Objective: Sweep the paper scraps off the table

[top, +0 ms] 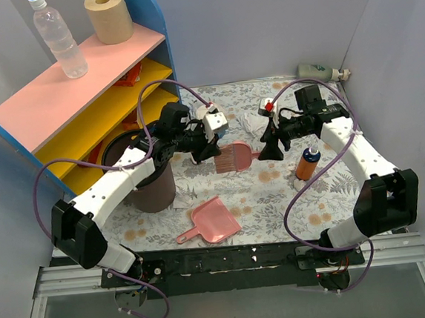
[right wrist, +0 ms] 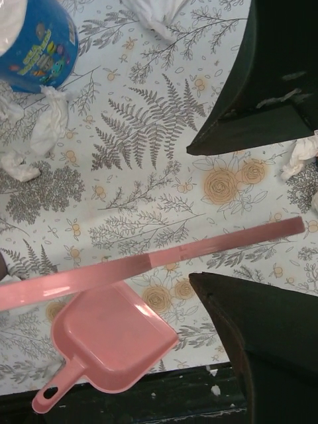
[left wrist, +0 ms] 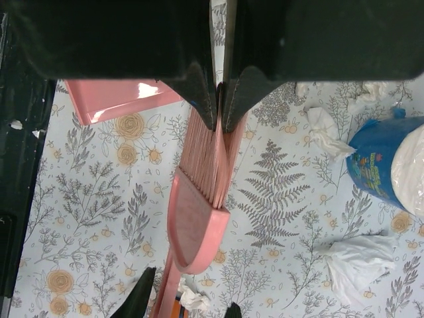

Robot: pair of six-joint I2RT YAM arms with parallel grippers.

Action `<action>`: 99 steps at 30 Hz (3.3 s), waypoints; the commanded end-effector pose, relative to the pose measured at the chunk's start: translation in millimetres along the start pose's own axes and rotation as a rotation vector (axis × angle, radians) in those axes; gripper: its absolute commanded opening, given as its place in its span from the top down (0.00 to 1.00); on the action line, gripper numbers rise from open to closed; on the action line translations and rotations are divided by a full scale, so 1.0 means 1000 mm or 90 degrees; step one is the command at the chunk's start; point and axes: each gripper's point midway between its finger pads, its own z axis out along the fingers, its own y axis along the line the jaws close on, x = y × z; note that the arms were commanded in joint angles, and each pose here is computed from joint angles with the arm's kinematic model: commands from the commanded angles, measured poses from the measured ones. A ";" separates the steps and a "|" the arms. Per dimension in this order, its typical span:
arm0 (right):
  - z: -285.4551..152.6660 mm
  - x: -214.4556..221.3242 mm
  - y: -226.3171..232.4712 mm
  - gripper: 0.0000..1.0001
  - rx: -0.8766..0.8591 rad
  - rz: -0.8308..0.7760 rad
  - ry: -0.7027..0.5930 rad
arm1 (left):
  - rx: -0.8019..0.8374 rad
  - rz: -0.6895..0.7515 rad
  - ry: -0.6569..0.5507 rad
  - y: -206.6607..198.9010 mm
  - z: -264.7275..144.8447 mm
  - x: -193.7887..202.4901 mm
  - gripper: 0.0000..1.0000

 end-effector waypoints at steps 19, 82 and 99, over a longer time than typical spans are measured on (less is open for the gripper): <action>-0.010 -0.004 0.026 0.99 -0.063 -0.142 0.037 | 0.059 0.054 -0.067 -0.023 -0.017 -0.039 0.42; -0.020 -0.077 0.012 0.62 -0.204 0.206 -0.217 | 0.229 -0.247 -0.137 0.007 0.001 -0.051 1.00; -0.008 -0.072 0.035 0.73 -0.228 0.205 -0.212 | 0.236 -0.250 -0.138 0.006 0.001 -0.054 1.00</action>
